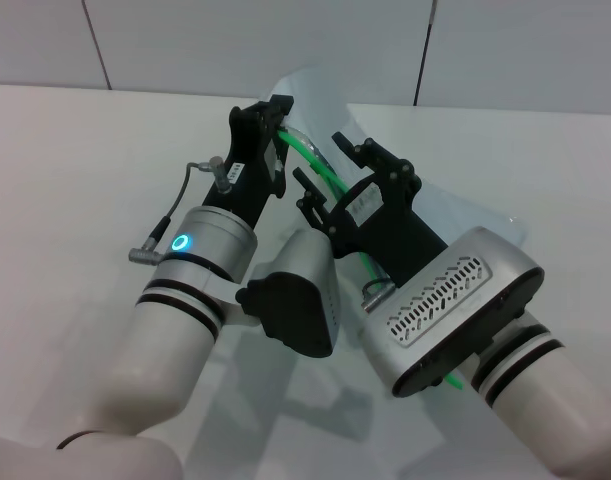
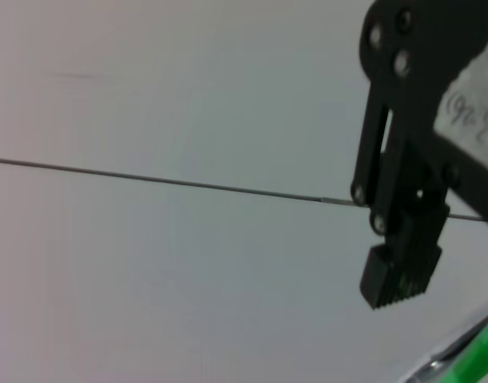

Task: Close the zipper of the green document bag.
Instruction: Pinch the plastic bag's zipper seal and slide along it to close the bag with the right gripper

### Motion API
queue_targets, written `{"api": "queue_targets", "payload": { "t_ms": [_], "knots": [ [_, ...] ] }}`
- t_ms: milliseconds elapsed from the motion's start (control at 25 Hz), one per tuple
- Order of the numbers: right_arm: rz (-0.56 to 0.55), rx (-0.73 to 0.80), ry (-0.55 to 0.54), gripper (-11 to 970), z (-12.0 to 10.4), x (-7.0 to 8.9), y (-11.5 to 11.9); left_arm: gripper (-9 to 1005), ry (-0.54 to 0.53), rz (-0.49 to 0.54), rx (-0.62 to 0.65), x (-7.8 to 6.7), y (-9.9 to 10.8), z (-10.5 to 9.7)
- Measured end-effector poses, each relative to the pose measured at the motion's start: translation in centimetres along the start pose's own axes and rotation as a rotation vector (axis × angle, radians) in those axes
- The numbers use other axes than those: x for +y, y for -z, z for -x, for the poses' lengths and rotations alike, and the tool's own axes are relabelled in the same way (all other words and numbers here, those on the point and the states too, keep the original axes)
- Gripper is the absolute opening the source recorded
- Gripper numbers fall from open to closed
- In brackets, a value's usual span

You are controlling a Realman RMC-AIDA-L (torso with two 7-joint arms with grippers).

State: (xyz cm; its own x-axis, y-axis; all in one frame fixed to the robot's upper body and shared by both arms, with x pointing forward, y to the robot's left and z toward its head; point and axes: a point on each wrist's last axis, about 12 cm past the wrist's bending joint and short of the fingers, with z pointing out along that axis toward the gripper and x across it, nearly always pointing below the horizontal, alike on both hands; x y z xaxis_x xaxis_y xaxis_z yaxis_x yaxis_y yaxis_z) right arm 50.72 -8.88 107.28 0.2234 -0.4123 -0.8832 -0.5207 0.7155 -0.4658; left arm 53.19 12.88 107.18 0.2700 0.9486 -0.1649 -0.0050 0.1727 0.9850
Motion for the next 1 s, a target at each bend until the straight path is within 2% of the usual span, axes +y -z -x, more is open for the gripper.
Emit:
{"api": "queue_targets", "payload": {
  "t_ms": [520, 1000],
  "knots": [
    [-0.012, 0.009, -0.001, 485, -0.19, 0.04, -0.23, 61, -0.020, 0.007, -0.020, 0.11, 0.04, 0.32],
    [-0.017, 0.014, 0.011, 358, -0.44, -0.07, -0.18, 62, -0.029, 0.007, -0.019, 0.10, 0.06, 0.32]
  ]
}}
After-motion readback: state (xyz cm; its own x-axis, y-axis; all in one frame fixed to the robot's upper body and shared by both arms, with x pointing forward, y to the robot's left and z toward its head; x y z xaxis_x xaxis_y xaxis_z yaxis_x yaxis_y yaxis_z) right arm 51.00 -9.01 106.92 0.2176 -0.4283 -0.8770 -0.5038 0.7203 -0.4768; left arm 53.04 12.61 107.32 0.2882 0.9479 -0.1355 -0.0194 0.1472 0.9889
